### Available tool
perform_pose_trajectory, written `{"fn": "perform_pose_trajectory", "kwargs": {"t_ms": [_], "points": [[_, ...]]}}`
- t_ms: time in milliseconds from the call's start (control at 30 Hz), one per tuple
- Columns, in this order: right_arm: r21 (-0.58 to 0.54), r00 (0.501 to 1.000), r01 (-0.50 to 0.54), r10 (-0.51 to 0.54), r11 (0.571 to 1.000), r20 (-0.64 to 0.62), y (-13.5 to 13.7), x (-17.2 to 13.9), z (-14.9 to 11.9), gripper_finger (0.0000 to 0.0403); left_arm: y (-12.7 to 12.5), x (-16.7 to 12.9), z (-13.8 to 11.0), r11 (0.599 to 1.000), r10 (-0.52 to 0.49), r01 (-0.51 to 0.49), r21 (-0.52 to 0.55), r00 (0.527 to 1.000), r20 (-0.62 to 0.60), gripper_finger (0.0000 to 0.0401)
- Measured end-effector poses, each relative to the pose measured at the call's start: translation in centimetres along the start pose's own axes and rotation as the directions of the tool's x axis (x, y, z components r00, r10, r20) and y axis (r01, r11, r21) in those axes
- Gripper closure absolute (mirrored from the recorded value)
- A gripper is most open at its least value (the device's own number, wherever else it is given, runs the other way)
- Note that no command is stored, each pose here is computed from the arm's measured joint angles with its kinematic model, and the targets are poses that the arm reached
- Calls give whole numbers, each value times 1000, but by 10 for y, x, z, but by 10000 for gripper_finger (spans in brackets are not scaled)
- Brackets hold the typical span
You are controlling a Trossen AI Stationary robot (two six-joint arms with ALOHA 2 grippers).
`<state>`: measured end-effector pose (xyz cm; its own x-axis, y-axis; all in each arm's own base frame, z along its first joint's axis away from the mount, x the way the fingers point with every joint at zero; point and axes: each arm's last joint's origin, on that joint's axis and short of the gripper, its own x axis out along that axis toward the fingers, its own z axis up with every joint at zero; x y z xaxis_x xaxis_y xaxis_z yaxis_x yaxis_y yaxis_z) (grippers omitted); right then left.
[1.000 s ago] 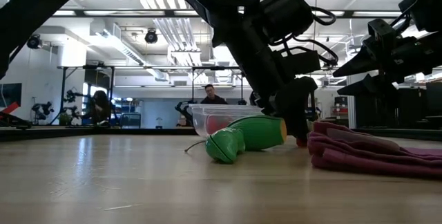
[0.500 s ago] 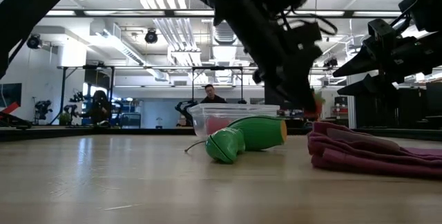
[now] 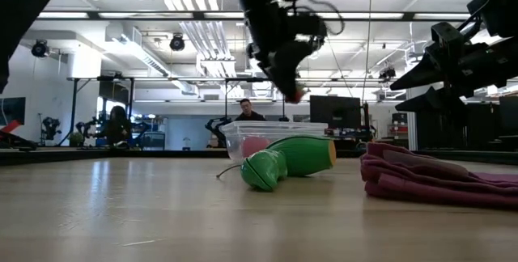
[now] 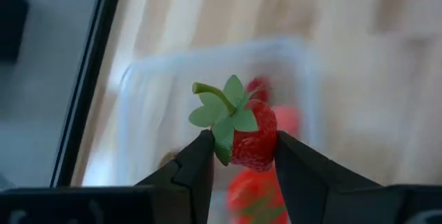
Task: Pick and placing Produce into tupperware
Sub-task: Put the red strawberry into the transparent bin, then put the red cherry into the transparent bin
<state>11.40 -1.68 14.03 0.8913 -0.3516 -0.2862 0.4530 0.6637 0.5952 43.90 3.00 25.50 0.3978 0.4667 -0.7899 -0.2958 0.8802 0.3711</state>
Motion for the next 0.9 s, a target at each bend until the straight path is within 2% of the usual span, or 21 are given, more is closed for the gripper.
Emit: {"fn": "perform_pose_trajectory", "kwargs": {"t_ms": [133, 300, 533, 600, 667, 767, 833, 900], "points": [[0, 1000, 0, 0, 1000, 0, 0, 0, 0, 184, 25, 21, -12, 993, 18, -30, -118, 995, -97, 283], [0, 1000, 0, 0, 1000, 1, 0, 0, 0, 184, 45, 44, -26, 942, -149, 86, -325, 974, -173, 253], [0, 1000, 0, 0, 1000, 0, 0, 0, 0, 184, 42, 45, -30, 938, -166, 94, -335, 967, -194, 172], [0, 1000, 0, 0, 1000, 1, 0, 0, 0, 184, 38, 43, -31, 941, -180, 109, -321, 963, -200, 152], [0, 1000, 0, 0, 1000, 0, 0, 0, 0, 184, 33, 38, -32, 945, -235, 172, -279, 949, -211, 136], [0, 1000, 0, 0, 1000, 0, 0, 0, 0, 184, 21, 17, -35, 956, -289, 269, -120, 932, -218, 126], [0, 1000, 0, 0, 1000, 1, 0, 0, 0, 184, 11, 0, -39, 950, -304, 313, 6, 928, -213, 126], [0, 1000, 0, 0, 1000, 0, 0, 0, 0, 184, 3, -16, -44, 939, -313, 334, 83, 929, -198, 126]]}}
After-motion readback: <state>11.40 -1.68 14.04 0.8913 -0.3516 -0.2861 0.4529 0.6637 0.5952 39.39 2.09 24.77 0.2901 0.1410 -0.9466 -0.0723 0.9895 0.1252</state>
